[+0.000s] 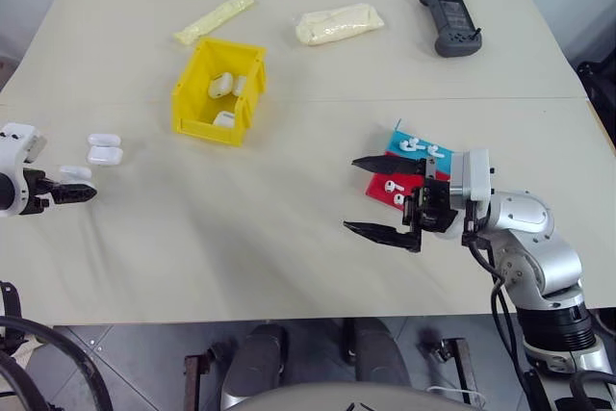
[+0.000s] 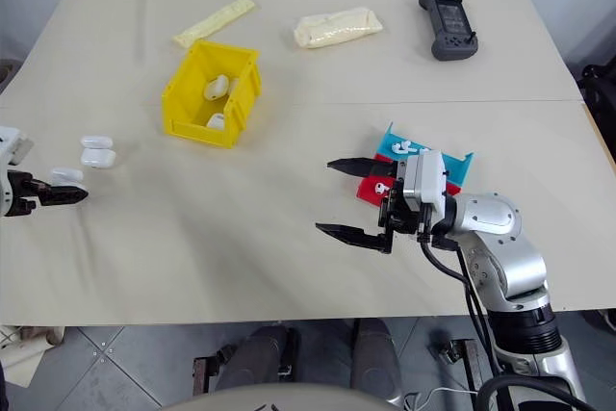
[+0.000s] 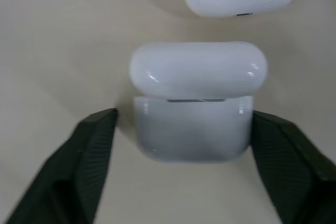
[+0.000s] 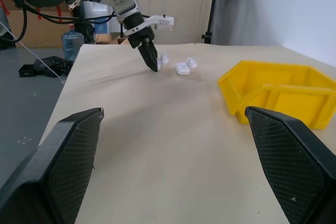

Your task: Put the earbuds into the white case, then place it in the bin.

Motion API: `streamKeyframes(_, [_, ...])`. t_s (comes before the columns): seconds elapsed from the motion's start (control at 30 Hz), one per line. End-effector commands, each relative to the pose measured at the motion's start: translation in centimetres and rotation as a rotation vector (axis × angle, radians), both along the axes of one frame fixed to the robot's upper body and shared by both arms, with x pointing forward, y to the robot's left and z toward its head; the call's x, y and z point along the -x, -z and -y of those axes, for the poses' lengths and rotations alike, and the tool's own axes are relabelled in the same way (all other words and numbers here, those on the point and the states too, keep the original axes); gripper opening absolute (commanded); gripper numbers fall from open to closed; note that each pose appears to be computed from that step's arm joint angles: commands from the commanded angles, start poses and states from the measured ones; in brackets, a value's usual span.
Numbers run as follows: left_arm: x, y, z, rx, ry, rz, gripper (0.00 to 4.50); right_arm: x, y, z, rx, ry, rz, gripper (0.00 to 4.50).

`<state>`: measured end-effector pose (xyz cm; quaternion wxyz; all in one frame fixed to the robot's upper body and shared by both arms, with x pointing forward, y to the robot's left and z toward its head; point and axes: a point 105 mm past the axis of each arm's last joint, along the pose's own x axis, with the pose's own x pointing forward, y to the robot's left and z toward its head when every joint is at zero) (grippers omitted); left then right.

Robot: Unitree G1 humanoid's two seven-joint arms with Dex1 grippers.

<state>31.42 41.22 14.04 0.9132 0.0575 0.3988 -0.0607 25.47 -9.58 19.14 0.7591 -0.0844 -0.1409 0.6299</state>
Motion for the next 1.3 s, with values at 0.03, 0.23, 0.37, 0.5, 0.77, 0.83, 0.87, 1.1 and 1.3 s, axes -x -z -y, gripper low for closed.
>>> streamKeyframes(0.03, [0.7,0.7,-0.5,-0.005,-0.012,-0.037,2.79,0.7,-0.9,-0.3,-0.017,-0.017,0.055,4.5])
streamKeyframes(0.23, [0.3,-0.1,0.1,0.056,-0.002,0.041,2.79,0.7,-0.8,-0.2,-0.012,-0.013,0.052,4.5])
streamKeyframes(0.37, [-0.1,-2.2,1.1,0.106,0.06,0.203,2.79,0.8,-0.7,-0.1,-0.01,-0.013,0.048,4.5])
streamKeyframes(0.5, [1.6,-3.2,3.1,0.149,0.185,0.329,2.79,0.9,-0.7,0.0,-0.013,-0.012,0.05,4.5])
streamKeyframes(0.77, [4.4,-5.4,9.6,0.131,0.469,0.774,2.79,1.4,-2.2,-0.1,-0.042,-0.033,0.078,4.5])
streamKeyframes(0.83, [4.3,-5.1,12.3,0.161,0.544,0.817,2.79,1.2,-2.3,0.5,-0.023,-0.011,0.078,4.5])
streamKeyframes(0.87, [4.3,-4.7,14.0,0.187,0.589,0.839,2.79,1.1,-2.4,1.0,-0.014,0.009,0.078,4.5])
streamKeyframes(1.1, [5.0,-3.2,24.5,0.428,0.847,0.99,2.79,1.2,-2.1,4.0,0.069,0.132,0.058,4.5])
streamKeyframes(1.3, [6.4,-2.5,31.5,0.653,1.058,1.015,2.79,1.7,-1.4,7.8,0.162,0.283,0.048,4.5])
